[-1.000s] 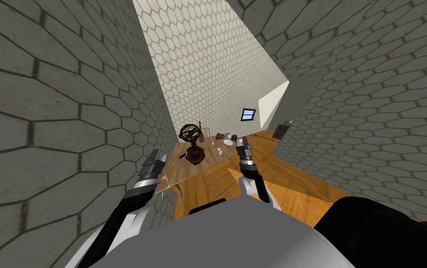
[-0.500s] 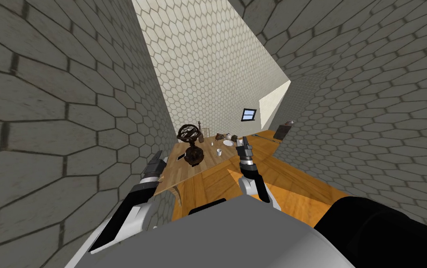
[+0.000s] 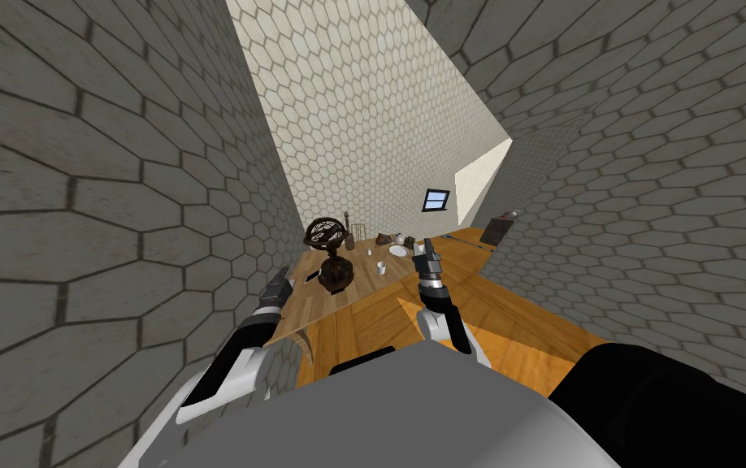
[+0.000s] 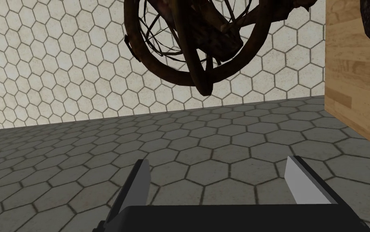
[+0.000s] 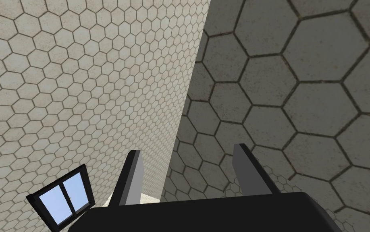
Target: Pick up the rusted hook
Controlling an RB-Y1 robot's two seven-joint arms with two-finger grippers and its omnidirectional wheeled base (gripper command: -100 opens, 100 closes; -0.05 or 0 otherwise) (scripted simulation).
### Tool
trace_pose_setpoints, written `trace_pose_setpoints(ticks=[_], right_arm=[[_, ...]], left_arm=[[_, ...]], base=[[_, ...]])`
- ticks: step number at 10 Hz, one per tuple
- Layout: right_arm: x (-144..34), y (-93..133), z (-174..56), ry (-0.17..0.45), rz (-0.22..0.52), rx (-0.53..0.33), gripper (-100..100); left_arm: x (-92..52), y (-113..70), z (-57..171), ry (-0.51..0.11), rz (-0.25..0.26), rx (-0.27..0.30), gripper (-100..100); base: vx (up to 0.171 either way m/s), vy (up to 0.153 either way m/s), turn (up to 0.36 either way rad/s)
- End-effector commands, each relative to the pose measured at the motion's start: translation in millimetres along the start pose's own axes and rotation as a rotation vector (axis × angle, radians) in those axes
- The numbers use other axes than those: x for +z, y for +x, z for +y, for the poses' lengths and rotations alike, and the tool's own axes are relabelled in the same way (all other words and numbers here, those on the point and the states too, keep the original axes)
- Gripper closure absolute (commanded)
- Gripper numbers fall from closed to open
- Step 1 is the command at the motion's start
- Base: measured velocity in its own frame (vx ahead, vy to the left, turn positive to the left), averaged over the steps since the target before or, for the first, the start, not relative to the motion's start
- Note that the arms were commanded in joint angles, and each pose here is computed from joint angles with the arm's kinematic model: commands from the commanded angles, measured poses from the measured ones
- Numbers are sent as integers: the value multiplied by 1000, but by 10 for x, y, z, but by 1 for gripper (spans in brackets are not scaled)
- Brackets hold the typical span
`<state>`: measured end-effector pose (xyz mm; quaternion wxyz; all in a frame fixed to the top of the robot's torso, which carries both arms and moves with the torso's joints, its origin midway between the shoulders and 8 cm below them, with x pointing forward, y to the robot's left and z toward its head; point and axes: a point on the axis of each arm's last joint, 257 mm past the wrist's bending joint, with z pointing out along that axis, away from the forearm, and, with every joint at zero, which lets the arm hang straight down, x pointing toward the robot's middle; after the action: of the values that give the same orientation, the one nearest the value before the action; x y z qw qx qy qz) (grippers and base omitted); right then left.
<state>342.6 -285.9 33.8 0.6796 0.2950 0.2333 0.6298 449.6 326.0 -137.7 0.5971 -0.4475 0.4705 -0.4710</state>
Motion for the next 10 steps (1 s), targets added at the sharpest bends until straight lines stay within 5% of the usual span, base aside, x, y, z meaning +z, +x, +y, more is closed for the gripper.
trace_pose_setpoints(ticks=[1,10], right_arm=[[0,0,0,0,0,0,0],[0,0,0,0,0,0,0]], left_arm=[[41,-38,197,-58,-8,10,-100],[130,-159,1205,-362,-39,43,-100]], base=[[30,-42,17],[47,-66,20]])
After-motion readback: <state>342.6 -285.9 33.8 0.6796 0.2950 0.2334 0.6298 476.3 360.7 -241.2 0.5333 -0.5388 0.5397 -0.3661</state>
